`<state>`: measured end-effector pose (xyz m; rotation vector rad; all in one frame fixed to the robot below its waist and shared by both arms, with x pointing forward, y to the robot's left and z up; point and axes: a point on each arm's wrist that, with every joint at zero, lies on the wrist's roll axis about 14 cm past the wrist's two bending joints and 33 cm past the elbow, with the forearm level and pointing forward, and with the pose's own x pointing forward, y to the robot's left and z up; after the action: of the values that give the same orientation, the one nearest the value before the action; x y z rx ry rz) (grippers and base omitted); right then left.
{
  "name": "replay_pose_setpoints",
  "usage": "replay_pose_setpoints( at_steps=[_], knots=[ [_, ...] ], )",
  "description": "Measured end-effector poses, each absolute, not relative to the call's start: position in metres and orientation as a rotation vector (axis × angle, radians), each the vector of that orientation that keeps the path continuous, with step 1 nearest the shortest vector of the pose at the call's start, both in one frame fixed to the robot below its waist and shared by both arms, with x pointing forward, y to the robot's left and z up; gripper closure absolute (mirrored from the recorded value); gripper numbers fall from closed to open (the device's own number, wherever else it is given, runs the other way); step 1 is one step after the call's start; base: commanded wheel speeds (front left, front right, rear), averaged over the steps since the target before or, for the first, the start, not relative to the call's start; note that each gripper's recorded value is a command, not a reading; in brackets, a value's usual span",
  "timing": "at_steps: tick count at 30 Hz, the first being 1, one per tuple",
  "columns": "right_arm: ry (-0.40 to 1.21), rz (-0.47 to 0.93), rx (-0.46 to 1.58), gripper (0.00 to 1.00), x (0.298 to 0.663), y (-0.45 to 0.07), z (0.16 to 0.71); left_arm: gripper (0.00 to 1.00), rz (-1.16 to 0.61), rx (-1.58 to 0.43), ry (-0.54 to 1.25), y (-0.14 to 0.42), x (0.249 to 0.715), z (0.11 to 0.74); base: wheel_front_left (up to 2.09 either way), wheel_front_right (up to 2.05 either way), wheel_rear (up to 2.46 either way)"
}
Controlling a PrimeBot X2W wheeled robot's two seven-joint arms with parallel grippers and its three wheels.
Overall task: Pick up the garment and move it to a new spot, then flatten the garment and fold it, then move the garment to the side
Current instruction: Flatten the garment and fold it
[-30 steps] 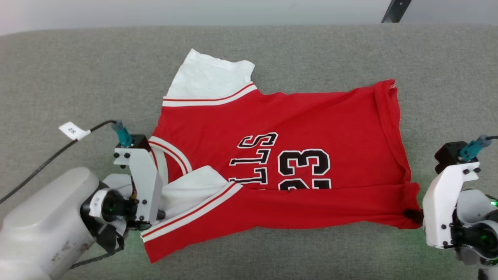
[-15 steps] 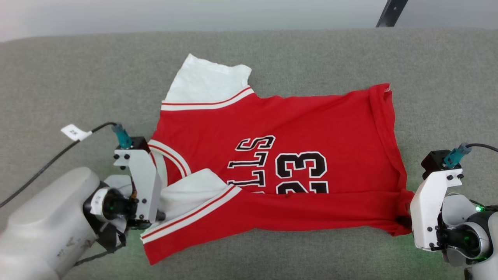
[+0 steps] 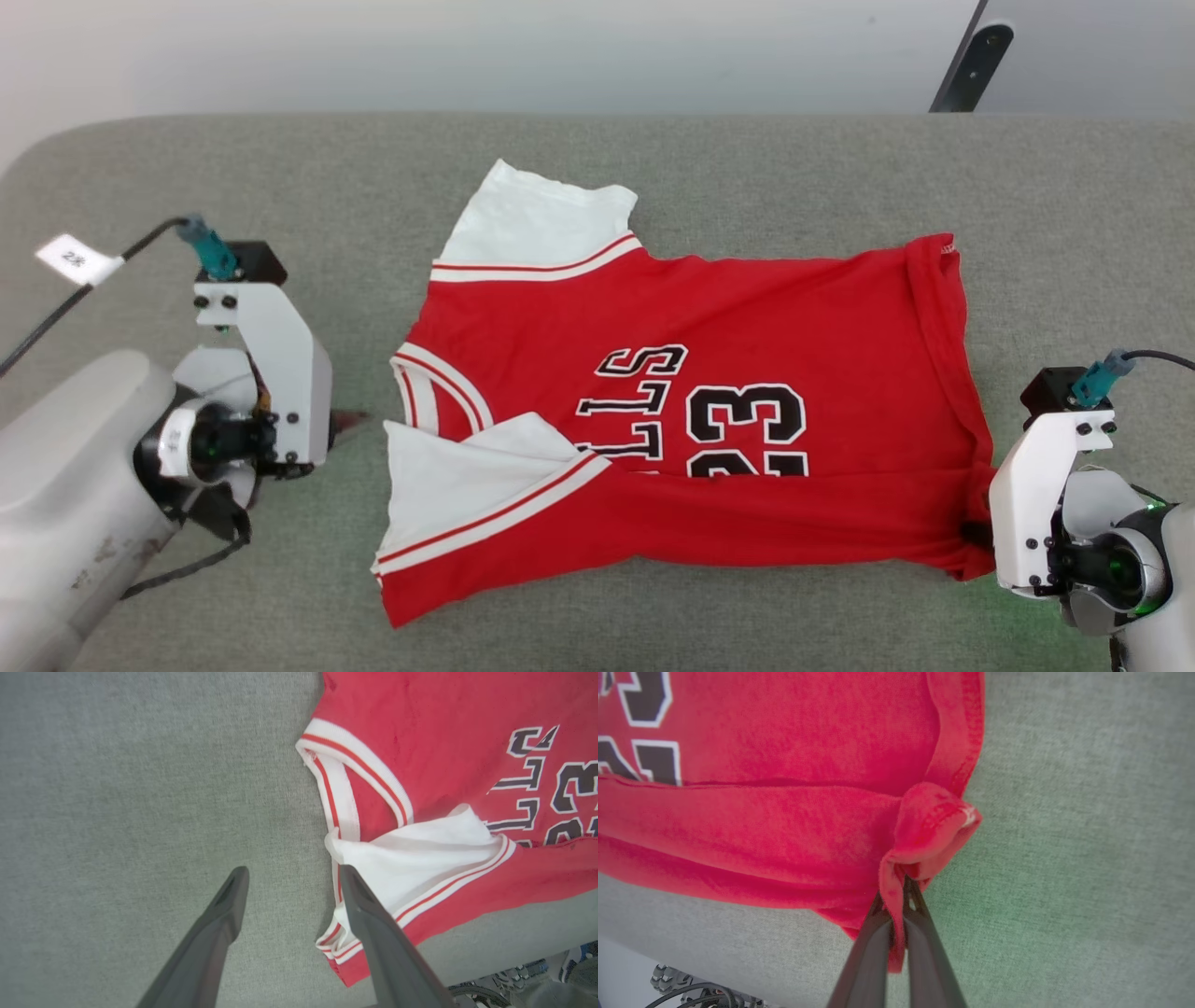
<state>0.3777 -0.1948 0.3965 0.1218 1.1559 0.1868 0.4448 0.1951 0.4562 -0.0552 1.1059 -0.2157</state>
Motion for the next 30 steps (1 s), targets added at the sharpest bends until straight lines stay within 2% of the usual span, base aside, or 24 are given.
replay_pose_setpoints(
  at_steps=[1,2,15,21,30],
  knots=[
    [1.155,0.186,0.122,0.03,0.378,-0.195,0.396,0.0,-0.215,-0.055,1.07,0.195,0.448,0.46,0.0,0.0,0.0],
    [1.149,0.181,0.124,0.0,0.379,-0.195,0.396,0.0,-0.212,-0.07,1.031,0.195,0.452,0.465,0.0,0.0,0.0],
    [0.939,0.122,0.12,0.0,0.39,-0.213,0.43,0.0,-0.284,-0.129,0.614,0.187,0.448,0.502,0.0,0.0,0.0],
    [0.686,0.144,0.109,0.0,0.397,-0.209,0.469,0.0,-0.281,-0.143,0.409,0.188,0.437,0.525,0.0,0.0,0.0],
    [0.161,0.234,0.008,0.0,0.395,-0.182,0.54,0.0,-0.242,-0.179,0.195,0.193,0.414,0.548,0.0,0.0,0.0]
  ],
)
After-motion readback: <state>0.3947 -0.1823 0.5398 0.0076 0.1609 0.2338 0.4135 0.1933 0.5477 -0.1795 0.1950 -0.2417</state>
